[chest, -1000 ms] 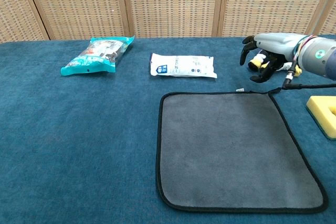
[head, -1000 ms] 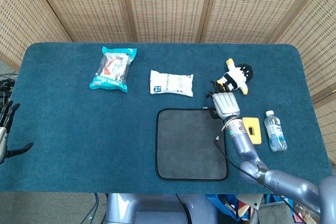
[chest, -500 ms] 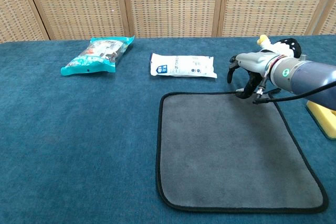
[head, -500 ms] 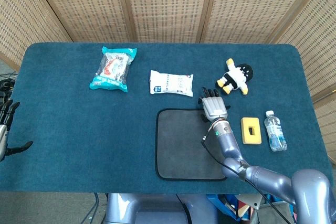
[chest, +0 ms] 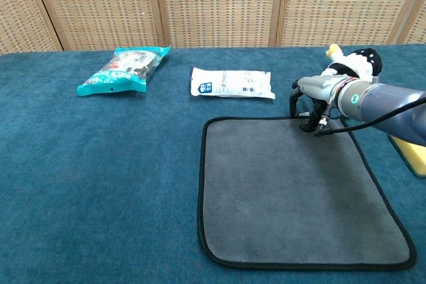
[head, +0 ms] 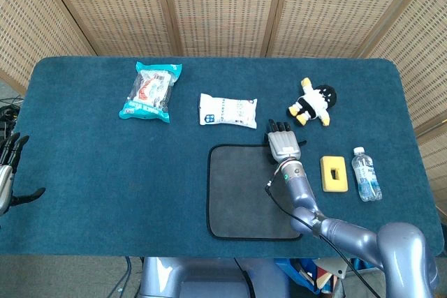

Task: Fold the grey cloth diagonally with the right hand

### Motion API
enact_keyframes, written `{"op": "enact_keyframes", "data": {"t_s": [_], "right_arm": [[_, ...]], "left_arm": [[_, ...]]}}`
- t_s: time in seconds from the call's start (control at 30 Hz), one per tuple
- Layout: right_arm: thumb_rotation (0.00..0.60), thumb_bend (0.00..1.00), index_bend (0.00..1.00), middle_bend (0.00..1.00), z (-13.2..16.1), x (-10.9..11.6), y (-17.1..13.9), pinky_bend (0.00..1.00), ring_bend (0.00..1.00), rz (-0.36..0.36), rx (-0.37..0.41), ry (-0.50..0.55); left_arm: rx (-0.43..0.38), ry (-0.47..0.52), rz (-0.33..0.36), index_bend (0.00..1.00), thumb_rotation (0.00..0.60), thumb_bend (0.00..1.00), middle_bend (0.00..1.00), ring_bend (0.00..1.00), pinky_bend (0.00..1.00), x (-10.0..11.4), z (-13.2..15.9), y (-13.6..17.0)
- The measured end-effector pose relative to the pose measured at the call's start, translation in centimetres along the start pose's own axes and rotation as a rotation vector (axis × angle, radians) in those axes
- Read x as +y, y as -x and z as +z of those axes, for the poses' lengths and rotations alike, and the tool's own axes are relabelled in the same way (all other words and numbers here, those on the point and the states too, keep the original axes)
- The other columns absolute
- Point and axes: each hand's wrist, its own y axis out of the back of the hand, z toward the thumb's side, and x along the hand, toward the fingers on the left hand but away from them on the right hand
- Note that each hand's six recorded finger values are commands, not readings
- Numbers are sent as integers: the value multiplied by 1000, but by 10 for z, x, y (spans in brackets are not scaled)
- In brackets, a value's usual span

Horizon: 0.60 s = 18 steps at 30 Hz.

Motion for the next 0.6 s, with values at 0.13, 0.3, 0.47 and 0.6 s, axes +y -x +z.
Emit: {"op": "enact_keyframes", "data": {"t_s": [0.13,0.3,0.47,0.6], "right_arm": [[600,493,391,0,0,-2,1,0,0,12,-6,-3],[600,506,422,0,1,-4,1,0,0,25,-7,-8],[600,508,469,0,2,-6,1,0,0,34,-6,-10],[600,510,494,0,3,-5,0,0,0,32,-5,-11]], "left_arm": [[3,0,-2,0,600,146,0,0,0,0,-1,0],[2,-2,-4,0,600,146,0,0,0,-1,0,-1],[3,-1,-4,0,600,146,0,0,0,-1,0,-1],[2,-1,-4,0,600,146,0,0,0,-1,0,-1]]}}
